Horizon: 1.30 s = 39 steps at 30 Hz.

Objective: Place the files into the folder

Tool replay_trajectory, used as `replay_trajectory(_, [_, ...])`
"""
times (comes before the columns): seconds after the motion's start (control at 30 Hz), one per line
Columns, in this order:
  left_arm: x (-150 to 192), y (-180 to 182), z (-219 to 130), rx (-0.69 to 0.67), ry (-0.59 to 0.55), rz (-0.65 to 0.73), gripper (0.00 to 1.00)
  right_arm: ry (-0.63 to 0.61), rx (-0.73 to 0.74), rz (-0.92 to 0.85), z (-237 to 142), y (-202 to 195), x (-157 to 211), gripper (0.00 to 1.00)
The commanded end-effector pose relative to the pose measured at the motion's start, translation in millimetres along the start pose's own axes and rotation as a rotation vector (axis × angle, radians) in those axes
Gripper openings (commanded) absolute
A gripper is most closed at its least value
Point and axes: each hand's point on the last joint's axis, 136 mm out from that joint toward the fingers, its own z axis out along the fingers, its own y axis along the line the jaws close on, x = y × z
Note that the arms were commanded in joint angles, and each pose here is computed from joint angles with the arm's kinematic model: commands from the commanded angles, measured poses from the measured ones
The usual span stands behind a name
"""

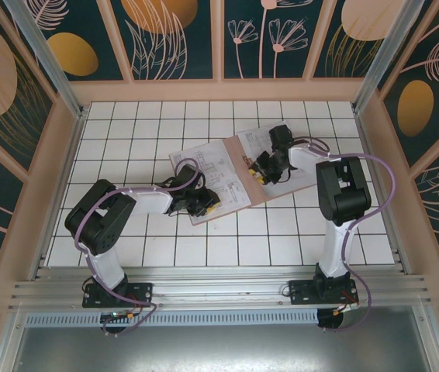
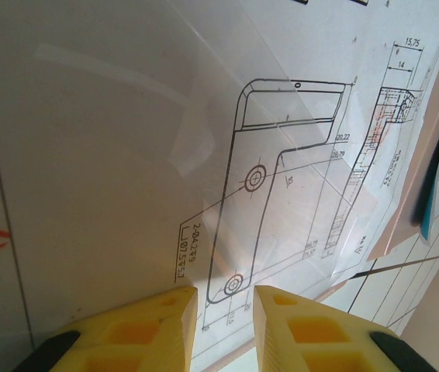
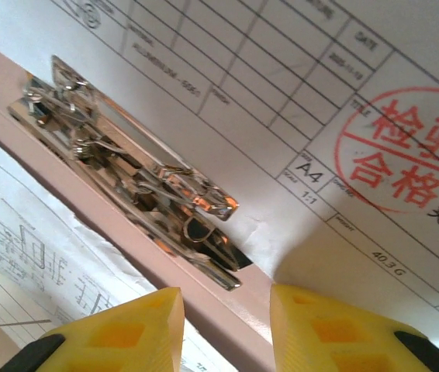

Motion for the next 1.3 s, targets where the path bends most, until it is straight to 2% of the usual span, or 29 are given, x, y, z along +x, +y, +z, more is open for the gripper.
replay_trajectory(0.0, [3.9,44.6,7.0,-0.151,0.017,-0.050,0.28,0.006,0.002,0.016,-7.3,7.3,3.6,0.36])
replay_trajectory(0.2, [2.3,45.9,4.9,-0.170,0.009,-0.029,0.28,-0.013,-0.068,0.010,-24.9,23.8,6.6,0.37])
replay_trajectory(0.47, [-7.3,68.3,-11.5,-0.291,-0.003,0.074,0.27,-0.098,-0.252,-0.055,-55.2,39.2,1.5,0.43])
replay_trajectory(0.8, [-55.3,90.1,-50.2,-0.484,-0.079,0.244,0.26,-0.074,-0.302,-0.086,-52.9,19.3,15.5,0.42])
replay_trajectory(0.97, [-77.4,81.8,-55.3,-0.532,-0.119,0.297,0.27,-0.056,-0.335,-0.061,-49.5,13.7,25.0,0.41])
replay_trajectory(1.1, [-80.4,74.7,-51.2,-0.516,-0.114,0.298,0.27,-0.055,-0.340,-0.063,-49.5,10.9,29.5,0.41])
replay_trajectory(1.27, [-78.4,51.3,-54.3,-0.413,-0.131,0.271,0.27,-0.054,-0.329,-0.086,-48.2,9.1,34.8,0.41])
